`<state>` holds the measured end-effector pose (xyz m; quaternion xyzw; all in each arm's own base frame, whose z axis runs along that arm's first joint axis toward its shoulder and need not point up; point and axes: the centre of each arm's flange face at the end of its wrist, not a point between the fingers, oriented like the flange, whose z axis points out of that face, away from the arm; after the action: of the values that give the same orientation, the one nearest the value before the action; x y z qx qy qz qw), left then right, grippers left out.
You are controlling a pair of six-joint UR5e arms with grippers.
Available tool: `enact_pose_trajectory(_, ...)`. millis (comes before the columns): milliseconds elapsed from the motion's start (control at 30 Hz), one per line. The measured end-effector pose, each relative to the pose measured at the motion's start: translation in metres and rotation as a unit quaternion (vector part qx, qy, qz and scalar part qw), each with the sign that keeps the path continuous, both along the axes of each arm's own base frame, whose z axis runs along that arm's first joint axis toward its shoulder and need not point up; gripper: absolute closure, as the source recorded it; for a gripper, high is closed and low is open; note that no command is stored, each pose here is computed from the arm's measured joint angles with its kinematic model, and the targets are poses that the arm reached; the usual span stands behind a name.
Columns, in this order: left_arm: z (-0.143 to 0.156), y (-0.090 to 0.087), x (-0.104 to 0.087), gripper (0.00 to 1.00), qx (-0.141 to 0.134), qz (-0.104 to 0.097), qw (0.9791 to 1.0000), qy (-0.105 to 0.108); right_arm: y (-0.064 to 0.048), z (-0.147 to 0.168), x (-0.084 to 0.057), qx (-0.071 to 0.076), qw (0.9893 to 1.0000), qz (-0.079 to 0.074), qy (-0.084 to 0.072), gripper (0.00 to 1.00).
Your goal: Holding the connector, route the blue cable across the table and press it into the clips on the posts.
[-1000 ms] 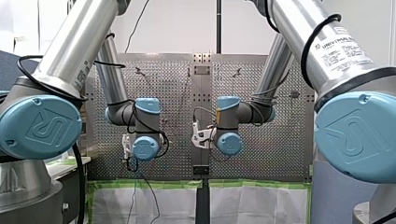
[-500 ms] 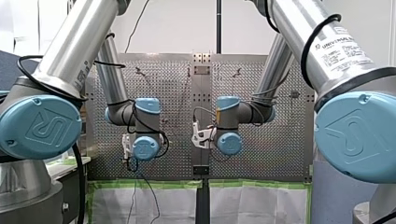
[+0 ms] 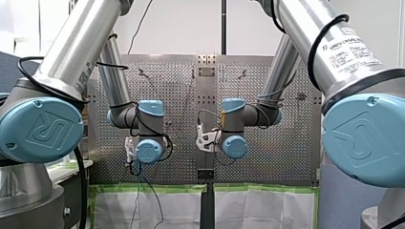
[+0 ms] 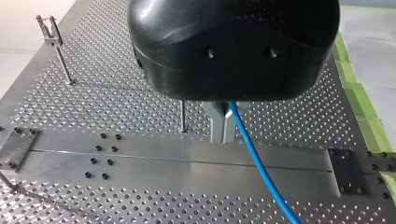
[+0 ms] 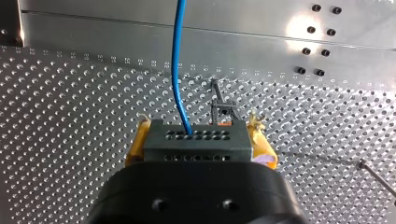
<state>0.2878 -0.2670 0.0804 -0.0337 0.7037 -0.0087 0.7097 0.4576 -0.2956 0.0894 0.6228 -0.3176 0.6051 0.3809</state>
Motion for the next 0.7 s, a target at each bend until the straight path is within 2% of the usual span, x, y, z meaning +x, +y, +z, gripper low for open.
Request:
enact_pose_trajectory(400,0.000,-0.001,0.000,1.00,-0.001,-0.001,1.0000,-0.001,-0.001,-0.001,0.000,0.000,1.0000,0.000,0.001,1.00)
enact_pose_trajectory(533,0.000,-0.001,0.000,1.00,-0.001,-0.001,1.0000,-0.001,0.000,-0.014,-0.002,0.014,0.9997,-0.002,0.019,1.00)
enact_pose_trajectory(700,0.000,-0.001,0.000,1.00,-0.001,-0.002,1.0000,-0.001,0.005,-0.036,-0.007,0.038,0.9983,-0.003,0.044,1.00)
